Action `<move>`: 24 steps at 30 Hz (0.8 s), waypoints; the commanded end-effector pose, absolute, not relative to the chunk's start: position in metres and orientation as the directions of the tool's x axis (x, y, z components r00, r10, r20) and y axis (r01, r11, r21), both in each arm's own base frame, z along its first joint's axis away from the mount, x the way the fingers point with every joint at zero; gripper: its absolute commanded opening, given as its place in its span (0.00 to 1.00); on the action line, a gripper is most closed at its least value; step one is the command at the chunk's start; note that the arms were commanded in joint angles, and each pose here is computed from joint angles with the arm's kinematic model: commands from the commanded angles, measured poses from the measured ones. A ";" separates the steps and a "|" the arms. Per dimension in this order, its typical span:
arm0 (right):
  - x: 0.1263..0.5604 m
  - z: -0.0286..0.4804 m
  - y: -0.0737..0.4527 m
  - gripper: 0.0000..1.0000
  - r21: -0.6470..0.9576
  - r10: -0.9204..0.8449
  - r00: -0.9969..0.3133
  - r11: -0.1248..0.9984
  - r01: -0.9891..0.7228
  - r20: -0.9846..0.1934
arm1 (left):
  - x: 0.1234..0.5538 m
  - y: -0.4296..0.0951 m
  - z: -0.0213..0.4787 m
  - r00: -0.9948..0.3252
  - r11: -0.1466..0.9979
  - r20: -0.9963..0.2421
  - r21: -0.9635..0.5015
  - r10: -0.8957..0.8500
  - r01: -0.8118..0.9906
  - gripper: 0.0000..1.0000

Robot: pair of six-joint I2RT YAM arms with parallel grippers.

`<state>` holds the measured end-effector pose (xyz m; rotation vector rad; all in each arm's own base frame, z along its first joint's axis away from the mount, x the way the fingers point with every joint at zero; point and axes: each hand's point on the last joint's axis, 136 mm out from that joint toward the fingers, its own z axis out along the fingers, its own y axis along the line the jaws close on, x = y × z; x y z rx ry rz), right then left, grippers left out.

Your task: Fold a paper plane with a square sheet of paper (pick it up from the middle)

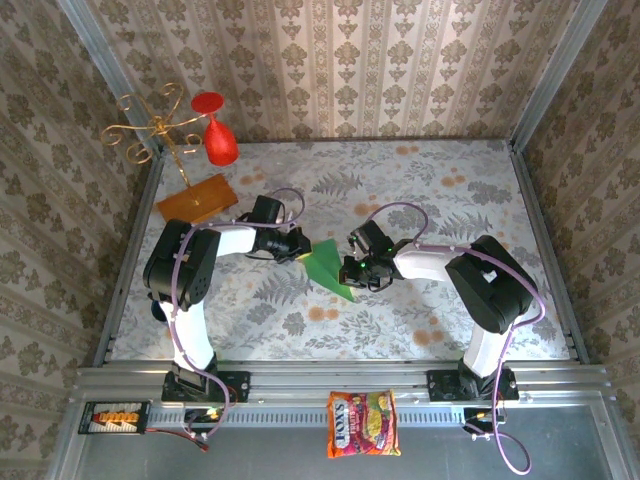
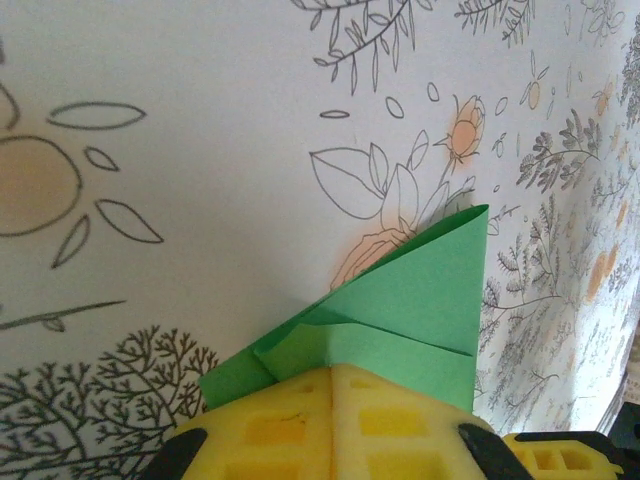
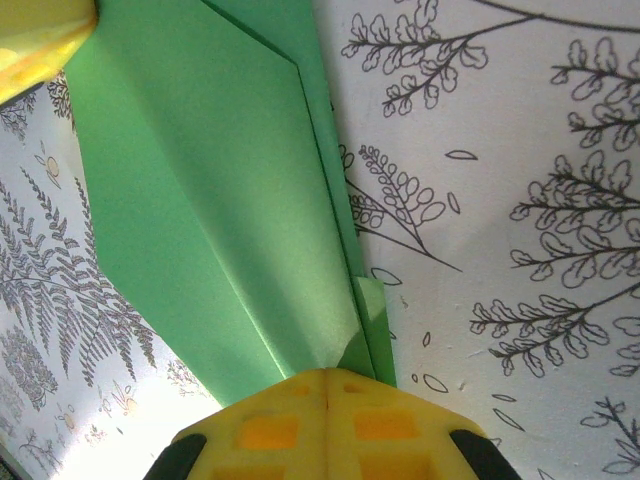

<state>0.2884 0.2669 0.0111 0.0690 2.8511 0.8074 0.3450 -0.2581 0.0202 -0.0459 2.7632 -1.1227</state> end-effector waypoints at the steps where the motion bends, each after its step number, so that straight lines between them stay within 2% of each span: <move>1: 0.240 -0.042 0.206 0.05 0.269 0.123 -0.992 0.955 0.126 0.026 | 0.384 -0.210 0.002 -0.949 0.835 -0.253 -0.550 -0.190 -0.021 0.07; 5: 0.245 -0.039 0.211 0.06 0.294 0.128 -0.992 0.947 0.128 0.019 | 0.389 -0.208 0.013 -0.943 0.847 -0.280 -0.531 -0.181 -0.005 0.09; 14: 0.266 -0.019 0.241 0.09 0.443 0.154 -0.988 0.887 0.127 -0.026 | 0.396 -0.216 0.050 -0.920 0.822 -0.329 -0.569 -0.212 0.014 0.20; 20: 0.298 0.044 0.276 0.17 0.651 0.175 -0.970 0.759 0.024 -0.169 | 0.372 -0.231 0.076 -0.913 0.801 -0.349 -0.598 -0.211 0.043 0.33; 24: 0.312 0.077 0.271 0.26 0.690 0.218 -0.939 0.723 -0.028 -0.266 | 0.352 -0.237 0.083 -0.915 0.780 -0.334 -0.625 -0.228 0.034 0.42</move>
